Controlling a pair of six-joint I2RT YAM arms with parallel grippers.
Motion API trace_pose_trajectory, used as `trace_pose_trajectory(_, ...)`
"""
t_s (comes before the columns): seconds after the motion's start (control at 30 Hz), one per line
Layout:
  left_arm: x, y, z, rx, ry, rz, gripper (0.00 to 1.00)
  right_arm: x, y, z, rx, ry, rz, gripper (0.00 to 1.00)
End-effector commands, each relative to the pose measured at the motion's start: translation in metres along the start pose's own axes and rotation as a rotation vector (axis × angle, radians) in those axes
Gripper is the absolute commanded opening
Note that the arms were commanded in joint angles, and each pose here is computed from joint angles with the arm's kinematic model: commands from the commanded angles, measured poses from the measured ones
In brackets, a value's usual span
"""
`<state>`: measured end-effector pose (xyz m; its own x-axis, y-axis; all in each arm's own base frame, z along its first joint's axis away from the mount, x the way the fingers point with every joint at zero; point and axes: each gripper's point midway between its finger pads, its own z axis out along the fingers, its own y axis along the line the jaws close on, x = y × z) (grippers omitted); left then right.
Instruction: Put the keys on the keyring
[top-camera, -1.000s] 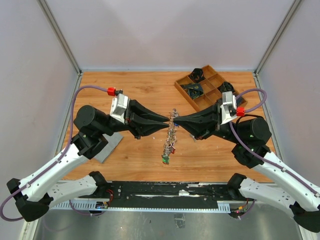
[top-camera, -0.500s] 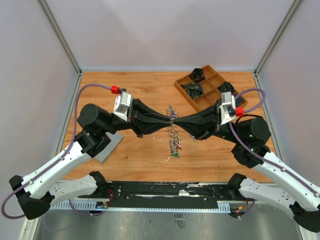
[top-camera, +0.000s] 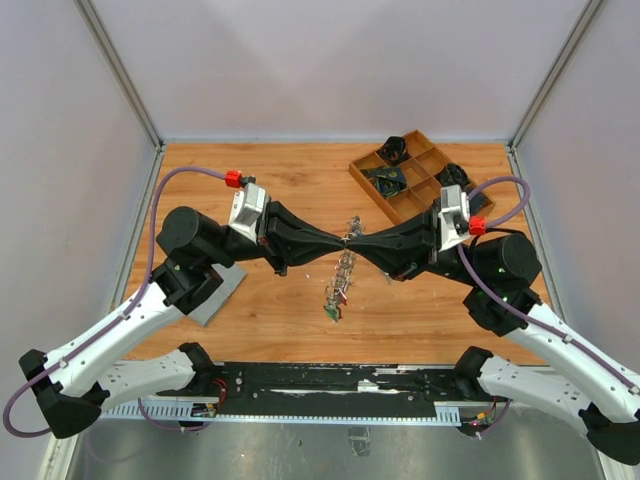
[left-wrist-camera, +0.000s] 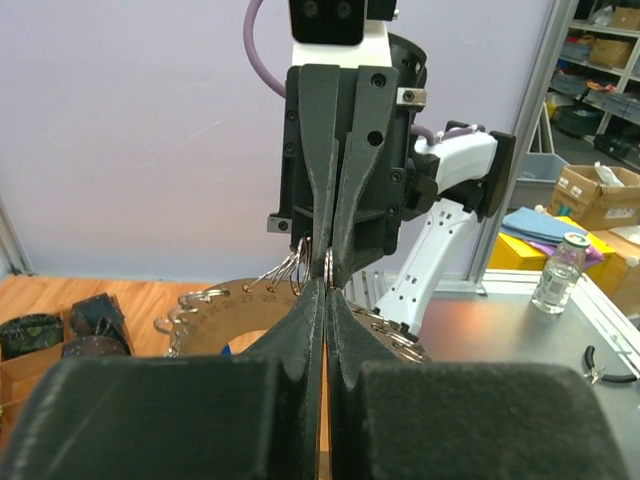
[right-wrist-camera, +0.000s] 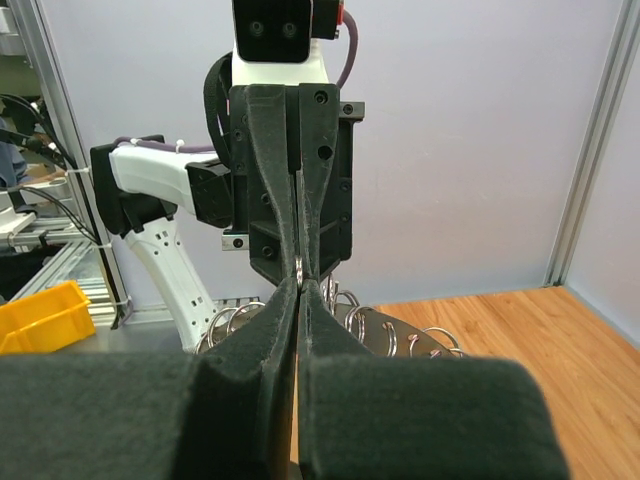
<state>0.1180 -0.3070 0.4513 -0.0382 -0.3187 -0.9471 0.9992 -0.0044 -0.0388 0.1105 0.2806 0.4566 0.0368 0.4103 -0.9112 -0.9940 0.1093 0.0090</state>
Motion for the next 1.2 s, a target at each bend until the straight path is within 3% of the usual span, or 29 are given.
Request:
trace_pose_trajectory(0.0,-0.005,0.002,0.003,-0.009,0.013,0.024,0.01,-0.014,0.013,-0.002,-0.049,0.005,-0.073,0.01)
trace_pose_trajectory(0.27,0.009,0.014,-0.005,-0.078,0.161,0.078,0.0,-0.002,0.011,-0.03,-0.007,0.242,-0.208,0.26)
trace_pose_trajectory(0.53,0.047,0.031,-0.017,-0.119,0.428,0.067,0.01,0.027,0.014,-0.048,-0.055,0.487,-0.195,0.28)
trace_pose_trajectory(0.77,0.08,0.037,-0.03,-0.15,0.65,0.076,0.01,0.046,0.0,-0.048,-0.019,0.589,-0.157,0.29)
trace_pose_trajectory(1.17,0.086,0.025,-0.028,-0.103,0.731,0.106,0.01,0.081,-0.011,-0.047,-0.006,0.648,-0.098,0.29)
